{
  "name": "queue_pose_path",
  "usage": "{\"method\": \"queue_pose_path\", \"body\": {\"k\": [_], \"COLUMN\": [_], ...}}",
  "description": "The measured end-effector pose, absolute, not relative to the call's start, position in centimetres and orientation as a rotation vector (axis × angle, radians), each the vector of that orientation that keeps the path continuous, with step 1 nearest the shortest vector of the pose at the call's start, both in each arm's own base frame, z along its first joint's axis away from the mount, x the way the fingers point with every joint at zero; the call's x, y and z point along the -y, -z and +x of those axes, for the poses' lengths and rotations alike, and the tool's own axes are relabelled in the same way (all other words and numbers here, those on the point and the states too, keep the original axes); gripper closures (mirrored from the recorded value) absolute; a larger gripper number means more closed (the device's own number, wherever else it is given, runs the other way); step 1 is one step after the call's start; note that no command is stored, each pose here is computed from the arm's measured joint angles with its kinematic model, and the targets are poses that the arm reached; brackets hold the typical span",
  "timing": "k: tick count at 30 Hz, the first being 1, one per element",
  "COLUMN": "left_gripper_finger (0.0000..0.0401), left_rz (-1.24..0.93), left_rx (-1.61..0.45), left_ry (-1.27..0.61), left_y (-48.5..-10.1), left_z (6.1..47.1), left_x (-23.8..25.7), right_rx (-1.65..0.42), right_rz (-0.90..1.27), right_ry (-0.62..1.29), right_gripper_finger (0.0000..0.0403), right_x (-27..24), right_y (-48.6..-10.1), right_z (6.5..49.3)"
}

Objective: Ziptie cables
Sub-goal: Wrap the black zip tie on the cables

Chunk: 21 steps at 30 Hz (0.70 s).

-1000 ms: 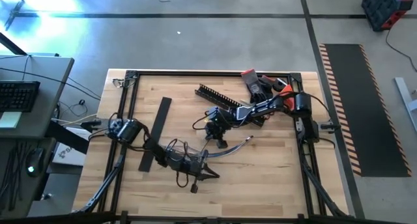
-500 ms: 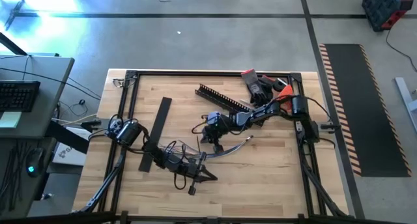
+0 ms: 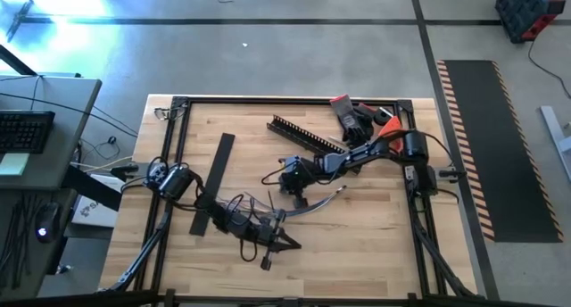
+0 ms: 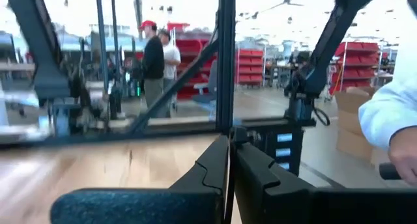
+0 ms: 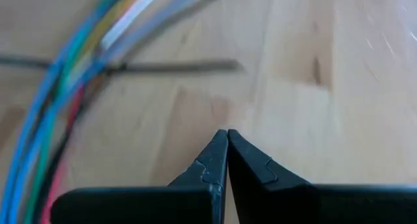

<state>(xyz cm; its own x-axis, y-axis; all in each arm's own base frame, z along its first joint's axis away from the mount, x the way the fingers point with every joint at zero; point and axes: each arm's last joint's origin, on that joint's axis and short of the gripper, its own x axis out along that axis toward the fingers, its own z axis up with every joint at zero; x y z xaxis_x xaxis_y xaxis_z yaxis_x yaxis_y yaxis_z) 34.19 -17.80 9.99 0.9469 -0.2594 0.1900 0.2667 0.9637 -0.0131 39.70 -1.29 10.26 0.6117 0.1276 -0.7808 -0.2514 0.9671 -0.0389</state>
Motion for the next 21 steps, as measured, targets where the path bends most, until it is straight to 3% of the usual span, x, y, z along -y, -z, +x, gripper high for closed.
{"method": "queue_pose_path", "body": {"k": [5, 11, 15, 21], "left_gripper_finger": [0.0401, 0.0401, 0.0401, 0.0401], "left_rz": [0.018, 0.016, 0.009, 0.006], "left_rx": [0.209, 0.208, 0.207, 0.207], "left_ry": [0.269, 0.264, 0.264, 0.268], "left_y": [-10.3, -10.2, -10.2, -10.2], "left_z": [34.5, 34.5, 34.5, 34.4], "left_x": [17.9, 17.8, 17.8, 18.0], "right_rx": [-0.922, -0.658, -0.558, -0.634], "right_rz": [-0.165, -0.128, -0.102, -0.069], "right_ry": [-0.194, -0.263, -0.329, -0.369], "right_gripper_finger": [0.0403, 0.0403, 0.0403, 0.0403], "right_x": [1.4, 0.2, -0.5, -0.7], "right_y": [-11.1, -11.8, -10.4, -7.9], "right_z": [39.1, 41.1, 42.1, 42.2]}}
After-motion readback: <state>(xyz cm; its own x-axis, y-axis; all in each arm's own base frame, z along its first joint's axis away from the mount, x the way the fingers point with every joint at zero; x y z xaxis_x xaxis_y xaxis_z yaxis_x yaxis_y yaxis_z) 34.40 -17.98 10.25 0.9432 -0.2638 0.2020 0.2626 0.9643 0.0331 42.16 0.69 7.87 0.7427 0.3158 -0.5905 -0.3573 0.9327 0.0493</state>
